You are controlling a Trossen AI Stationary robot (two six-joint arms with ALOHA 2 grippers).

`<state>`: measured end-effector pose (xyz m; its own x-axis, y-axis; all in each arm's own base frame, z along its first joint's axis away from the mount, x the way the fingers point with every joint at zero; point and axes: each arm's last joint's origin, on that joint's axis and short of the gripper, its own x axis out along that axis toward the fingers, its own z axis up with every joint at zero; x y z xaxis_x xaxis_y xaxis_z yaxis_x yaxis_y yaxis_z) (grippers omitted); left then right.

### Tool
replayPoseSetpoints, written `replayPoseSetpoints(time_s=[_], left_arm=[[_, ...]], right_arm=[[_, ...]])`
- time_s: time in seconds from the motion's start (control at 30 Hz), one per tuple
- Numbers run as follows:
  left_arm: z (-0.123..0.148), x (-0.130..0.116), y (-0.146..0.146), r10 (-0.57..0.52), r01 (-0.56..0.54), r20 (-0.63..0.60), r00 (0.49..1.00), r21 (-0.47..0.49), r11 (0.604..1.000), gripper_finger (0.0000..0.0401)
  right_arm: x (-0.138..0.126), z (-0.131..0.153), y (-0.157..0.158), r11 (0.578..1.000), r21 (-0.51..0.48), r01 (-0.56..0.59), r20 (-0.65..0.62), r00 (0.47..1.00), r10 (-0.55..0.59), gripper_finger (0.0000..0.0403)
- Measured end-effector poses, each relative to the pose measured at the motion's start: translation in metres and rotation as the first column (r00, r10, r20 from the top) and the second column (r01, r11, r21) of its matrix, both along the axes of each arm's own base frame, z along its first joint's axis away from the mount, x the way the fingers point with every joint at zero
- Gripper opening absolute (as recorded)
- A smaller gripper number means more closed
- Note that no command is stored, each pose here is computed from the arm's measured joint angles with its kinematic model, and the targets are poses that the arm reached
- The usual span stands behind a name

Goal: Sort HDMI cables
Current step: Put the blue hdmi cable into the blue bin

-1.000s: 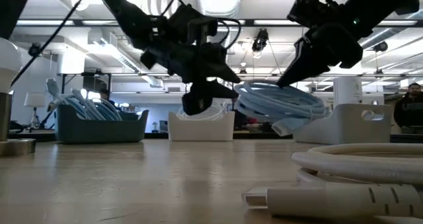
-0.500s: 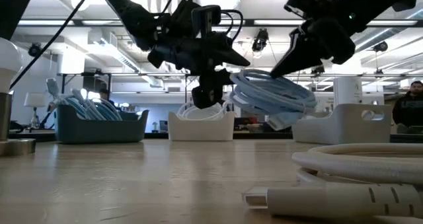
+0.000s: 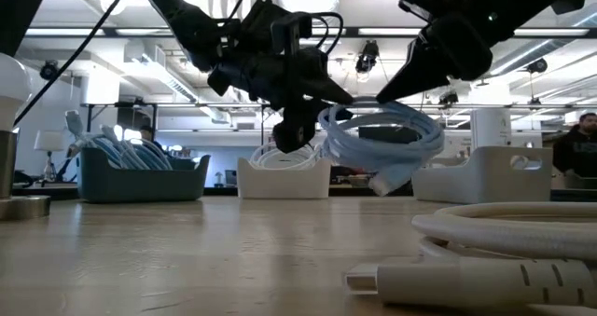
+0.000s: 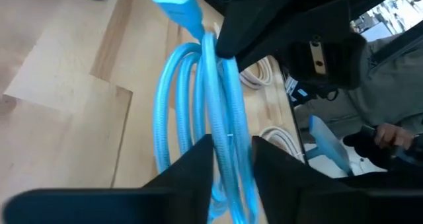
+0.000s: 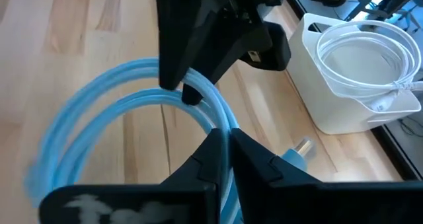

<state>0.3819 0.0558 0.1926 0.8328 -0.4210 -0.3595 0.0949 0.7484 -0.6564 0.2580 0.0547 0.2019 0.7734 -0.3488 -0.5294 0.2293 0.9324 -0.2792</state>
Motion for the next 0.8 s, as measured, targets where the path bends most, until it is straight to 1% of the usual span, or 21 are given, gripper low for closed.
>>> replayPoseSetpoints(time_s=[0.17, 0.2, 0.27, 0.37, 0.5, 0.63, 0.73, 0.8], left_arm=[[0.0, 0.0, 0.001, 0.0, 0.0, 0.008, 1.0, 0.025, 1.0, 0.0027], [0.0, 0.0, 0.001, -0.001, 0.001, 0.01, 1.0, 0.03, 1.0, 0.0019], [-0.001, 0.0, 0.001, 0.004, -0.004, 0.01, 1.0, 0.034, 0.999, 0.0018], [-0.001, -0.001, 0.004, 0.032, -0.031, -0.011, 0.999, 0.044, 0.999, 0.0028], [0.005, -0.01, 0.012, 0.057, -0.054, -0.049, 0.997, 0.061, 0.997, 0.0027], [0.02, -0.023, 0.02, 0.09, -0.083, -0.077, 0.993, 0.091, 0.992, 0.0019], [0.038, -0.038, 0.024, 0.134, -0.12, -0.093, 0.987, 0.142, 0.983, 0.002], [0.052, -0.052, 0.025, 0.171, -0.147, -0.112, 0.979, 0.196, 0.969, 0.0022]], right_arm=[[0.0, 0.001, 0.0, 1.0, 0.026, 0.016, 0.015, 1.0, -0.017, 0.0044], [0.0, 0.001, 0.0, 0.999, 0.027, 0.017, 0.015, 1.0, -0.018, 0.0049], [0.0, 0.0, 0.0, 0.999, 0.027, 0.018, 0.009, 1.0, -0.018, 0.0062], [0.0, 0.0, 0.0, 1.0, 0.025, 0.019, 0.004, 1.0, -0.019, 0.0083], [0.001, 0.001, 0.0, 0.999, 0.032, 0.018, 0.028, 0.999, -0.019, 0.0108], [0.005, 0.007, 0.001, 0.999, 0.046, 0.011, 0.094, 0.995, -0.015, 0.0123], [0.007, 0.012, 0.003, 0.998, 0.06, 0.004, 0.144, 0.989, -0.012, 0.013], [0.008, 0.014, 0.004, 0.998, 0.059, -0.003, 0.158, 0.987, -0.006, 0.0133]])
